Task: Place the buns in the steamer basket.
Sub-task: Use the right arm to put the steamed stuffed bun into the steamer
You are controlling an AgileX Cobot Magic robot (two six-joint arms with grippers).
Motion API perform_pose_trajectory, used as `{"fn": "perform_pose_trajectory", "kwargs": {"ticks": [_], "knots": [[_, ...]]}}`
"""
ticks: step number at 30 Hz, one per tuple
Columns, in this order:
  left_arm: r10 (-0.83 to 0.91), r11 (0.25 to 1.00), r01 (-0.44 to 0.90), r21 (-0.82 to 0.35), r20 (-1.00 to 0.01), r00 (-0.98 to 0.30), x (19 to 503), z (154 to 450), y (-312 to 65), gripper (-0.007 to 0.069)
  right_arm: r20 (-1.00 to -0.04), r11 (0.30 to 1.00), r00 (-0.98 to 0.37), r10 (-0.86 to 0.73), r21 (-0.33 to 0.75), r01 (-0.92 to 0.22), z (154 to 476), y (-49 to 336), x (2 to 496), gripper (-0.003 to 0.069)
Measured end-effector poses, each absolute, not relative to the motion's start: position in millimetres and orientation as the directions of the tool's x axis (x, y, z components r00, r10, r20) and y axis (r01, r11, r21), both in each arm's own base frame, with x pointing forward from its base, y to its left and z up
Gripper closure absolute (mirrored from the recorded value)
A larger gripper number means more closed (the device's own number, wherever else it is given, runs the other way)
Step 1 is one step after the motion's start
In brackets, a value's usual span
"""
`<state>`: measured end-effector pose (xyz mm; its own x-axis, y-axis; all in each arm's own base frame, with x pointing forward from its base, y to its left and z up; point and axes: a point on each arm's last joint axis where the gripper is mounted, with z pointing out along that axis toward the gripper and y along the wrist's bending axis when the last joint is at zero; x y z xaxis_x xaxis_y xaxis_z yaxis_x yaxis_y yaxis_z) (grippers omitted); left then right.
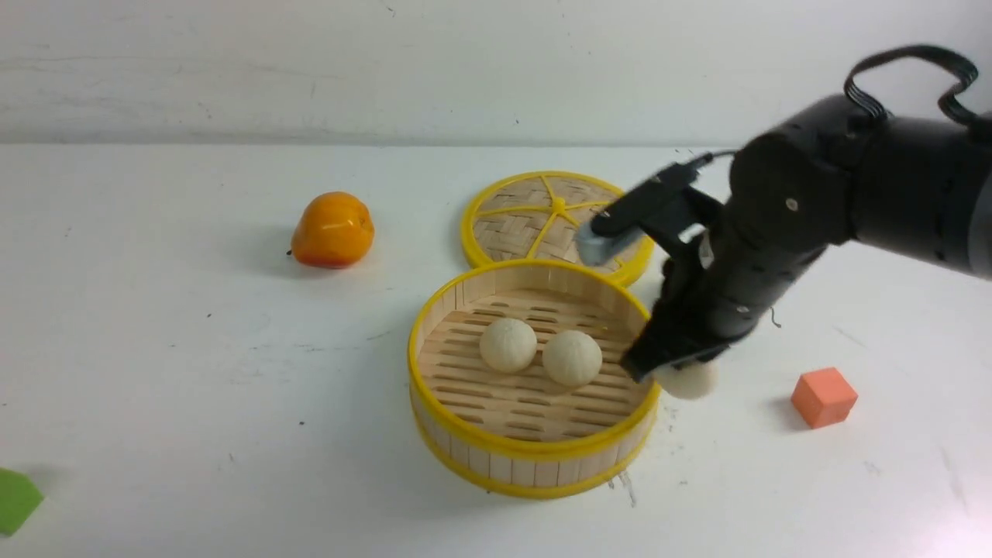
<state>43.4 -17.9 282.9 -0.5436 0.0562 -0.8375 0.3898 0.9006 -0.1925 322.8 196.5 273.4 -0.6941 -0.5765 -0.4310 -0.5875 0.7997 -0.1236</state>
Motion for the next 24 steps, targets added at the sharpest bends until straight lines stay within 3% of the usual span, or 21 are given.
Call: {"fn": "perform_pose_trajectory", "kwargs": {"ticks": [4,10,13,16,17,20,24], "knots": [[0.057,0.901,0.389,-0.192,-0.837,-0.544,43.3,282.8,-17.9,0.0629,-0.476,0.762,-0.638,-0.605,-0.114,-0.638,276.2,230.4,322.7,0.0639],[0.056,0.901,0.389,-0.193,-0.837,-0.544,43.3,282.8,-17.9,0.0625,-0.439,0.732,-0.634,-0.637,-0.087,-0.675,238.5,266.8,334.7,0.0607],[0.056,0.901,0.389,-0.193,-0.837,-0.544,43.3,282.8,-17.9,0.0622,-0.428,0.737,-0.647,-0.631,-0.071,-0.672,220.2,275.9,343.1,0.0524],[0.056,0.901,0.389,-0.193,-0.837,-0.544,43.3,282.8,-17.9,0.0618,-0.420,0.740,-0.654,-0.629,-0.068,-0.669,211.3,278.8,346.6,0.0393],[0.056,0.901,0.389,-0.193,-0.837,-0.544,43.3,282.8,-17.9,0.0617,-0.417,0.740,-0.655,-0.630,-0.068,-0.669,210.0,278.9,346.8,0.0384],[0.056,0.901,0.389,-0.193,-0.837,-0.544,43.3,282.8,-17.9,0.0612,-0.417,0.755,-0.672,-0.613,-0.056,-0.654,208.3,279.6,347.3,0.0241],[0.056,0.901,0.389,-0.193,-0.837,-0.544,43.3,282.8,-17.9,0.0607,-0.419,0.761,-0.678,-0.604,-0.052,-0.646,214.7,278.6,346.2,0.0151]]}}
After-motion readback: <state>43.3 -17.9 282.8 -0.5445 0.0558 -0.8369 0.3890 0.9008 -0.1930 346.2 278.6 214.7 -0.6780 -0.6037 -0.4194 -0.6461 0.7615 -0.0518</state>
